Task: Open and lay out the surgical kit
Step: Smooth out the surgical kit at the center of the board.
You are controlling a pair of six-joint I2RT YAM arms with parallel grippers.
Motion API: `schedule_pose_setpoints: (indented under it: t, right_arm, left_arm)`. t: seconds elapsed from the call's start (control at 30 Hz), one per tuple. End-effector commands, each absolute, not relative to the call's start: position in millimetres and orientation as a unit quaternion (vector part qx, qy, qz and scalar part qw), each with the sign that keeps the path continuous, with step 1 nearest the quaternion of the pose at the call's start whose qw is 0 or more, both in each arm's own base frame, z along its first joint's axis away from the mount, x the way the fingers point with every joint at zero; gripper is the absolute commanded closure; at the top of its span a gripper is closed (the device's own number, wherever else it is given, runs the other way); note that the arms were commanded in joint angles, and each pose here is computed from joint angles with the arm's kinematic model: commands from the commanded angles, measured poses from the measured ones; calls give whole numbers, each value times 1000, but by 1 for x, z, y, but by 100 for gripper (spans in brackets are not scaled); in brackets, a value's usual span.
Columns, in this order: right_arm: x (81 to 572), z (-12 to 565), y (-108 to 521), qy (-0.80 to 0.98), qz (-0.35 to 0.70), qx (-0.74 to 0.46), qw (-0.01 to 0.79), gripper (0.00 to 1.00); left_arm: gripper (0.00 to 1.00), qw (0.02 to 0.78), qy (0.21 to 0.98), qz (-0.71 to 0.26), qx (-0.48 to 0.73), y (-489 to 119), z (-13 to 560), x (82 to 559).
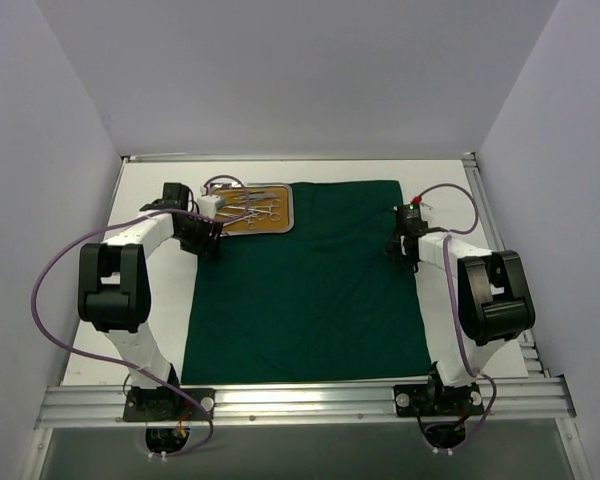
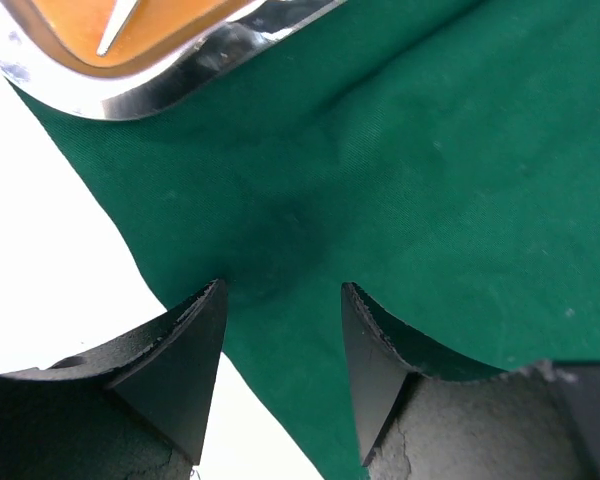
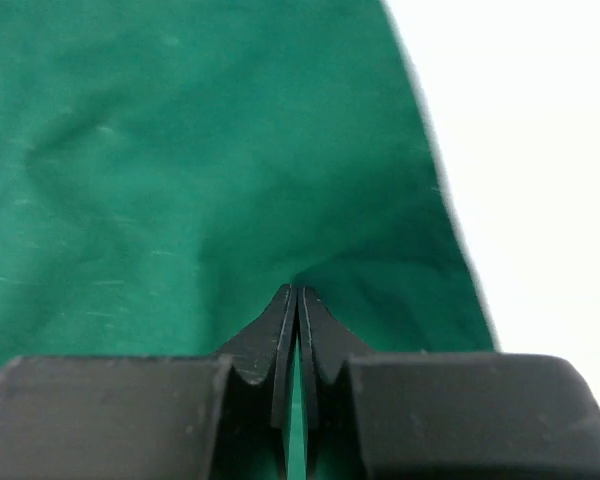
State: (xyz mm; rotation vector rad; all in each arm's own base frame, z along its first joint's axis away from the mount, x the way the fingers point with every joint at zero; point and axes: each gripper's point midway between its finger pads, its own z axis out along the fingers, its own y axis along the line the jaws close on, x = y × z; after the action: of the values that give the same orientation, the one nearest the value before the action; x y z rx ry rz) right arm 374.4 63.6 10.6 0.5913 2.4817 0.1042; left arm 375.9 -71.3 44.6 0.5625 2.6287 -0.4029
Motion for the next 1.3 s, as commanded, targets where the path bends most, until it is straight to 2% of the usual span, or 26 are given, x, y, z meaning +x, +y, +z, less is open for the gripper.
schedule_pose_setpoints:
  t: [0.0, 0.2, 0.5, 0.7, 0.9, 1.1, 1.2, 1.23, 1.27]
  right_arm:
    - [350, -3, 48, 930, 27, 257, 261, 100]
    - [309, -25, 28, 935, 5, 288, 208, 100]
    - [286, -16, 13, 932, -11, 298, 204, 100]
    - [305, -6, 15, 936, -3, 277, 217, 100]
    - [338, 49, 10, 926, -3, 253, 281, 99]
    - [353, 96, 0, 916, -17, 238, 323, 88]
    - [353, 118, -2, 906, -16, 235, 353, 73]
    - [352, 123, -4, 904, -17, 233, 358, 60]
    - [351, 127, -4, 902, -18, 232, 363, 53]
  left_arm:
    - [41, 232, 945, -131, 188, -68, 38, 393]
    - [42, 202, 956, -131, 167, -64, 14, 386]
    - [42, 194, 960, -135, 153, -55, 11, 383]
    - [42, 198, 957, -135, 160, -55, 15, 380]
    - [41, 238, 947, -129, 173, -54, 50, 385]
    - [38, 286, 935, -117, 174, -50, 101, 391]
    - [37, 314, 928, -103, 171, -43, 129, 389]
    - [37, 320, 930, -95, 155, -29, 134, 388]
    - [37, 323, 930, -89, 152, -25, 138, 386]
